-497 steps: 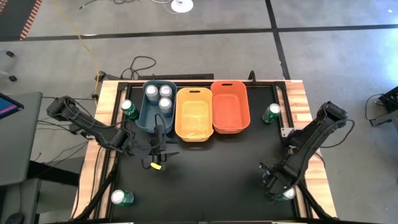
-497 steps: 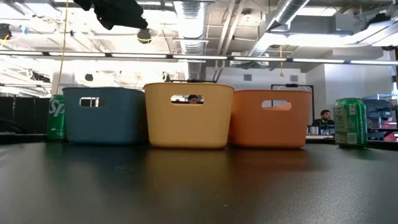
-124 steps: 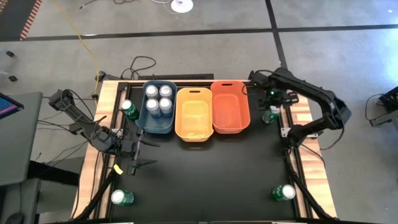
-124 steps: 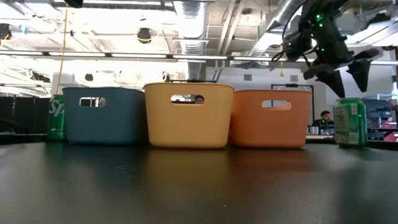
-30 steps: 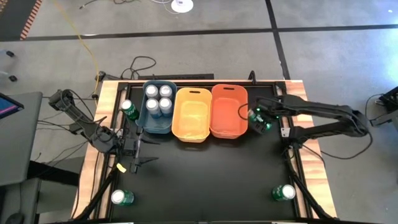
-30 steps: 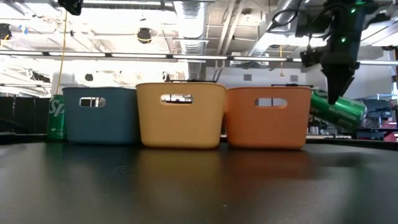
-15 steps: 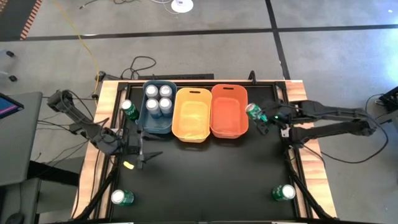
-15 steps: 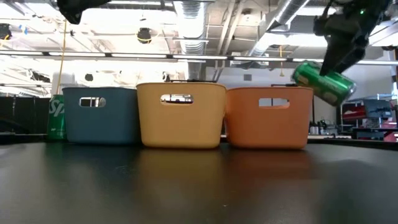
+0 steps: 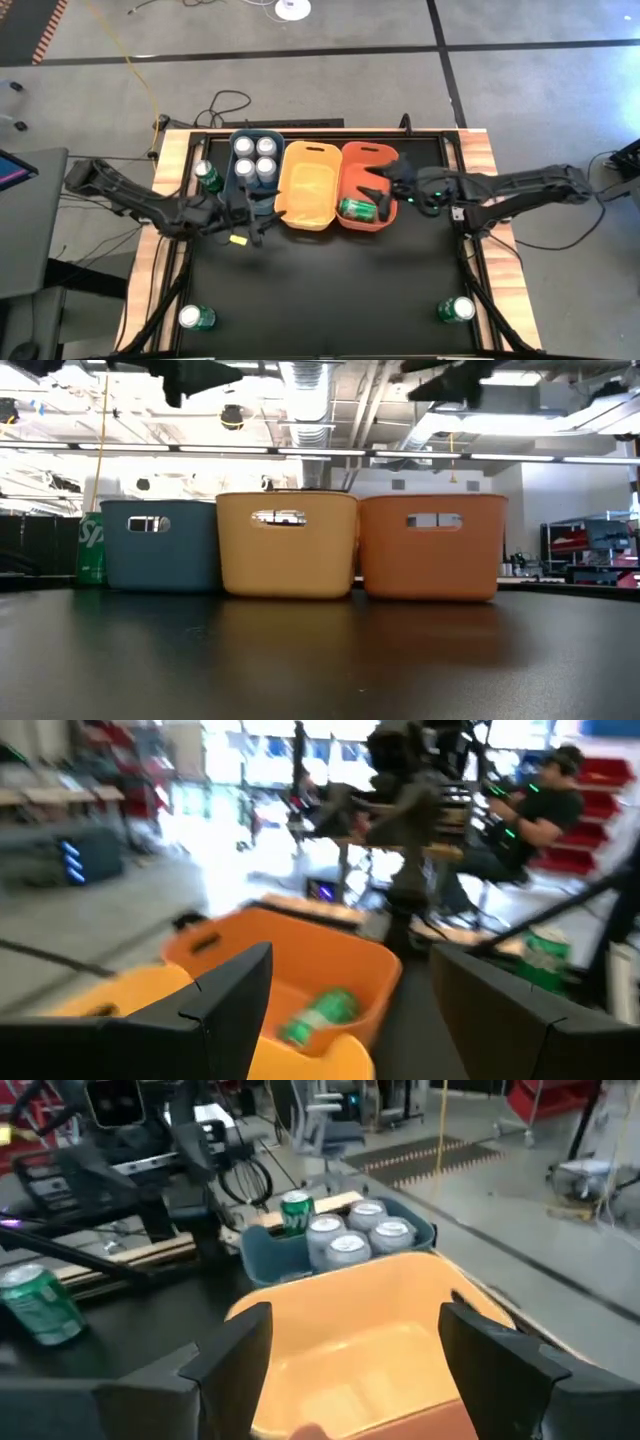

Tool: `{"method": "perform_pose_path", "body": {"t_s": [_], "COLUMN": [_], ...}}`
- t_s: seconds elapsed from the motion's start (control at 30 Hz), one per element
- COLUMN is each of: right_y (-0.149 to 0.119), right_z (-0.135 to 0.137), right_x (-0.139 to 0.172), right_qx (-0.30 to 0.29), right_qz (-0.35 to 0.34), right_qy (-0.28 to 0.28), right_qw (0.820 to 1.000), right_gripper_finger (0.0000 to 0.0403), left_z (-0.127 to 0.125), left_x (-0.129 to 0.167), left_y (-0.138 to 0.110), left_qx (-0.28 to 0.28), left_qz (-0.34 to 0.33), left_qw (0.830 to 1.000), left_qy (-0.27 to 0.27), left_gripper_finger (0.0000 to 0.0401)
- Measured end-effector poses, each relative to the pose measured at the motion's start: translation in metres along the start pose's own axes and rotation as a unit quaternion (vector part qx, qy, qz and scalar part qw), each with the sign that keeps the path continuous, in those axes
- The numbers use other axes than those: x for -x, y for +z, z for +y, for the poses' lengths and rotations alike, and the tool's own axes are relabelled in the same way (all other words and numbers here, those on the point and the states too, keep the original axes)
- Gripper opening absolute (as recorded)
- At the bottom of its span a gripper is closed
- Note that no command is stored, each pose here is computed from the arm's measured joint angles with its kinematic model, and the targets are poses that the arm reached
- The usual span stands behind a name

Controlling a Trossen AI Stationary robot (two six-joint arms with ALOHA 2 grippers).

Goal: Sort soda cans
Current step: Put the green soda can into the yellow bin

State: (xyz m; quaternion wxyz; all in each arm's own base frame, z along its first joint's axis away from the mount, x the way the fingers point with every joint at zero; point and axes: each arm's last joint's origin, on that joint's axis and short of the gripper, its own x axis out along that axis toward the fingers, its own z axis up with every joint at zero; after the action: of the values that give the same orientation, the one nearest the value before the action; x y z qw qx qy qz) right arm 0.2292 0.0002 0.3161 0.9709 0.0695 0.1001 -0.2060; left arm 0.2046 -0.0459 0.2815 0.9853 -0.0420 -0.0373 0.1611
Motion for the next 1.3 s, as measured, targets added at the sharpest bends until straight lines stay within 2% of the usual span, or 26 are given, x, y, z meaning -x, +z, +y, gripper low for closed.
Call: {"method": "perform_pose_path", "body": {"t_s": [0.13, 0.37, 0.43, 0.53, 0.7, 0.93, 1.13, 1.2, 1.3], "right_y": [-0.013, -0.028, -0.028, -0.029, -0.048, -0.069, -0.092, -0.097, -0.104], "right_z": [-0.004, -0.024, -0.036, -0.053, -0.072, -0.068, -0.067, -0.069, -0.072], "right_x": [-0.016, -0.024, -0.027, -0.038, -0.062, -0.099, -0.12, -0.126, -0.135], "right_qx": [0.004, 0.021, 0.03, 0.009, 0.018, 0.057, 0.101, 0.106, 0.106], "right_qz": [0.041, 0.123, 0.152, 0.201, 0.309, 0.417, 0.525, 0.538, 0.553], "right_qy": [-0.026, -0.075, -0.069, -0.048, -0.06, -0.028, 0.0, 0.003, 0.003], "right_qw": [0.999, 0.989, 0.985, 0.978, 0.949, 0.907, 0.845, 0.836, 0.826], "right_gripper_finger": [0.0301, 0.0301, 0.0301, 0.0301, 0.0301, 0.0301, 0.0301, 0.0302, 0.0306], "left_z": [0.0, -0.01, -0.011, -0.015, -0.019, -0.014, -0.003, 0.002, 0.014], "left_x": [-0.005, -0.002, -0.004, -0.008, -0.023, -0.034, -0.033, -0.033, -0.038], "left_y": [0.005, 0.011, 0.009, 0.001, -0.018, -0.035, -0.049, -0.049, -0.04], "left_qx": [0.0, -0.006, -0.009, -0.014, -0.039, -0.077, -0.118, -0.143, -0.177], "left_qz": [0.038, 0.067, 0.072, 0.087, 0.111, 0.15, 0.22, 0.226, 0.202], "left_qw": [0.999, 0.996, 0.996, 0.994, 0.992, 0.985, 0.968, 0.963, 0.963], "left_qy": [-0.035, -0.06, -0.061, -0.058, -0.045, -0.022, -0.001, 0.004, 0.018], "left_gripper_finger": [0.0265, 0.0265, 0.0265, 0.0265, 0.0265, 0.0265, 0.0265, 0.0265, 0.0265]}}
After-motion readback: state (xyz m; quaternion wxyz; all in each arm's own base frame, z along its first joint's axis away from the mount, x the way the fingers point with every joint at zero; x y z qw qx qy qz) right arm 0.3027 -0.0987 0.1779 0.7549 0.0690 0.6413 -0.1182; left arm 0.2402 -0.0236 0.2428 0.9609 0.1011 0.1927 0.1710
